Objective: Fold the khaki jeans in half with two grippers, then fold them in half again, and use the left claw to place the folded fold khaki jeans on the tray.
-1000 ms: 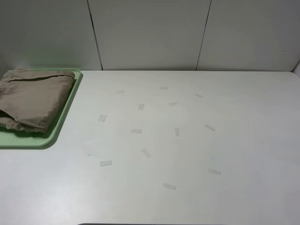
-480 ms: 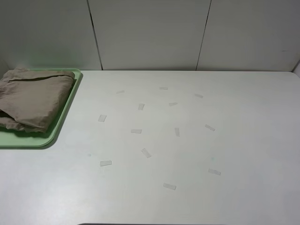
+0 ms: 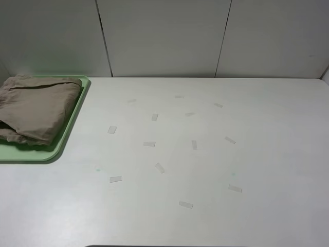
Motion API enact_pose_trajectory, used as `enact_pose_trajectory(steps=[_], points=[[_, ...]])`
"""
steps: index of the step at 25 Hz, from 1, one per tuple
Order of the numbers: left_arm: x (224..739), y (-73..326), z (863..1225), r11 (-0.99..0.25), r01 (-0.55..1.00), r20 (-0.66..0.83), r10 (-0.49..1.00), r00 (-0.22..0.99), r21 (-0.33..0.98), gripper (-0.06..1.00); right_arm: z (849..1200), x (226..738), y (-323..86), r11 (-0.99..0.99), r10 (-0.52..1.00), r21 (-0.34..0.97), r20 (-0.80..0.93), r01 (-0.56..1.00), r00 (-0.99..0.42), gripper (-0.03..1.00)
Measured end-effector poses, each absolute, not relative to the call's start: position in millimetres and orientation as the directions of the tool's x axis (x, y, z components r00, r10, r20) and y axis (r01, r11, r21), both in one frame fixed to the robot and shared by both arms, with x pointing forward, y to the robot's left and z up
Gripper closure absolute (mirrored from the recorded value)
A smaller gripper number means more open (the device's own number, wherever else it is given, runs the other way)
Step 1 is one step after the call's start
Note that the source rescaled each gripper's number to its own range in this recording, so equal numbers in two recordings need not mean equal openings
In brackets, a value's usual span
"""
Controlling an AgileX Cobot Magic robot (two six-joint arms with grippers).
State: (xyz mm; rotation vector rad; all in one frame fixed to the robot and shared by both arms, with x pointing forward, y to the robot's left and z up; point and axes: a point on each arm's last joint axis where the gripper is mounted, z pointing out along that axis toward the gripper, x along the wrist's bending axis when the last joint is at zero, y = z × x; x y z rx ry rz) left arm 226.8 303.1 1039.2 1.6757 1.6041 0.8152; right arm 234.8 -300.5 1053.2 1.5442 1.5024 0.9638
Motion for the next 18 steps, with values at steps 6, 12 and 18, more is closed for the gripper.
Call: enact_pose_trajectory(steps=[6,12,18], points=[[226.8,303.1,1039.2,-0.02,0.58,-0.01,0.999,0.049,0.814,-0.05,1053.2,234.8,-300.5,-0.017,1.0,0.905,0.009,0.425,0.022,-0.03],[226.8,303.1,1039.2,-0.02,0.58,-0.01,0.999,0.049,0.814,-0.05,1053.2,234.8,-300.5,-0.017,1.0,0.905,0.009,0.425,0.022,-0.03],[226.8,303.1,1039.2,-0.02,0.58,-0.01,0.999,0.049,0.814,-0.05,1053.2,234.8,-300.5,-0.017,1.0,0.905,0.009,0.425,0.022,-0.03]])
